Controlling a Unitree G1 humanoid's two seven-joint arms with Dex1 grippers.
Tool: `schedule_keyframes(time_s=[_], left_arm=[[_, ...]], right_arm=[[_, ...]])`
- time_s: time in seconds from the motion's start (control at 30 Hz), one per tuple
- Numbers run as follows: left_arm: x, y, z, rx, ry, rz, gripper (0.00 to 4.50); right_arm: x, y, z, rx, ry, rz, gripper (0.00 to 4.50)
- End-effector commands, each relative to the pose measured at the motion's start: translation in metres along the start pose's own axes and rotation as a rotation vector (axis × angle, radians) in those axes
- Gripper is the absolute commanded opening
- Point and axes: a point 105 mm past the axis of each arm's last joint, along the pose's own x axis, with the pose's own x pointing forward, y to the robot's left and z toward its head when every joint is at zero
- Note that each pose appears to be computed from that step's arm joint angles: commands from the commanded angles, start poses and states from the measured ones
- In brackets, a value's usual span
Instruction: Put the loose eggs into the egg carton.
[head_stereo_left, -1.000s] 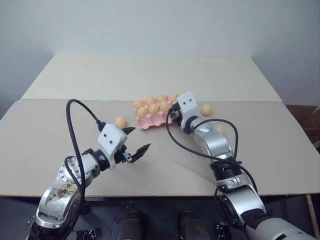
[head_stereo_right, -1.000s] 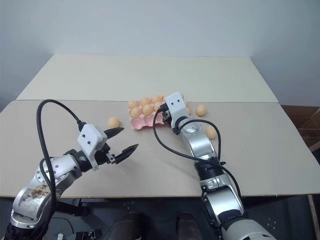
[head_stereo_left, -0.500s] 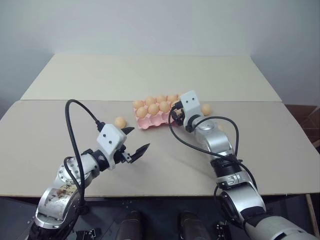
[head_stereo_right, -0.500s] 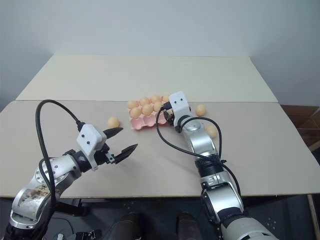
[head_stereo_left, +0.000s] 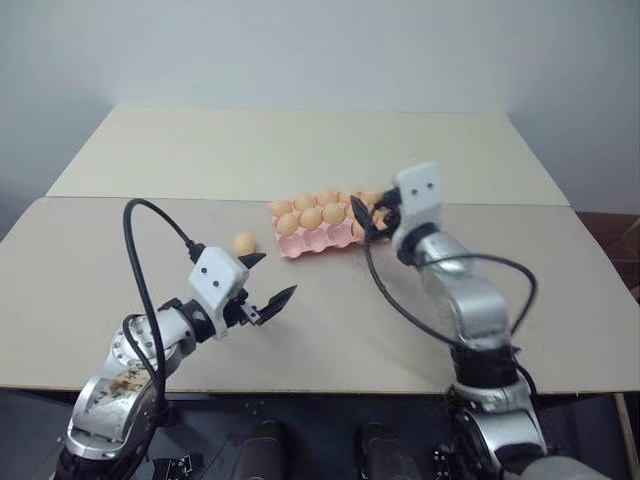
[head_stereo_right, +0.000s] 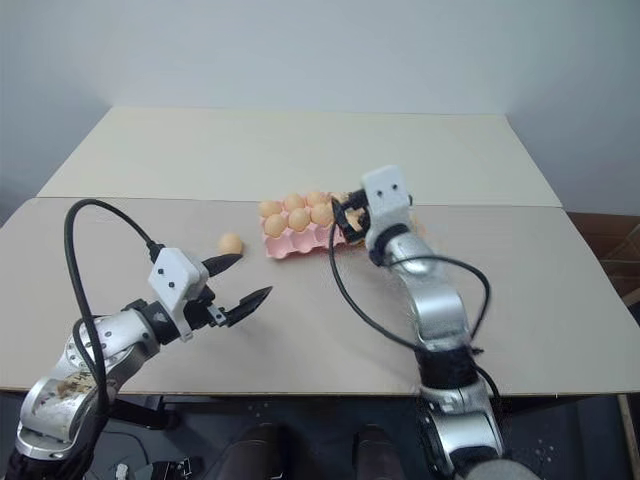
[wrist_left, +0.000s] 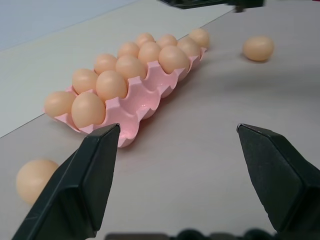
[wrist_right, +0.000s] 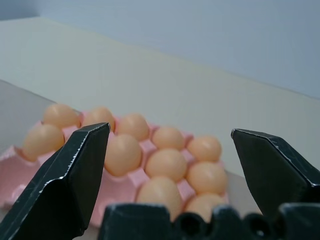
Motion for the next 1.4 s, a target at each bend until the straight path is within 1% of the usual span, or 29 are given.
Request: schedule_keyframes(time_s=[0.03,0.2,0.37,0.47,0.6,0.7,0.8,0.93,1.17,1.4], left_arm=[[-0.004,-0.002,0.011,0.016,-0.056,0.003,4.05],[-0.003,-0.004,0.009,0.005,-0.057,-0.009,4.05],[0.002,-0.006,0.010,0.018,-0.065,-0.045,4.05],[0.007,-0.008,0.011,0.024,-0.076,-0.064,4.05],[0.015,-0.013,0.012,0.024,-0.094,-0.095,4.05],[0.019,-0.017,0.013,0.028,-0.097,-0.122,4.05],[0.028,-0.022,0.014,0.034,-0.098,-0.153,4.05],[0.036,-0.028,0.016,0.028,-0.102,-0.185,4.05],[0.038,-0.041,0.012,0.045,-0.077,-0.278,4.05],[0.034,-0.040,0.009,0.047,-0.064,-0.267,4.05]], right_arm=[[-0.040,0.007,0.009,-0.004,-0.054,0.016,4.48],[-0.078,0.013,-0.015,0.003,-0.005,-0.041,4.48],[-0.098,0.018,-0.039,-0.010,0.064,-0.073,4.48],[-0.110,0.012,-0.053,0.005,0.096,-0.126,4.48],[-0.119,0.004,-0.059,0.050,0.082,-0.229,4.48],[-0.115,0.001,-0.056,0.048,0.081,-0.282,4.48],[-0.101,-0.006,-0.058,0.041,0.139,-0.366,4.48],[-0.081,-0.016,-0.053,0.052,0.167,-0.420,4.48],[-0.051,-0.043,-0.065,0.011,0.259,-0.421,4.48],[-0.038,-0.063,-0.082,-0.016,0.339,-0.395,4.48]])
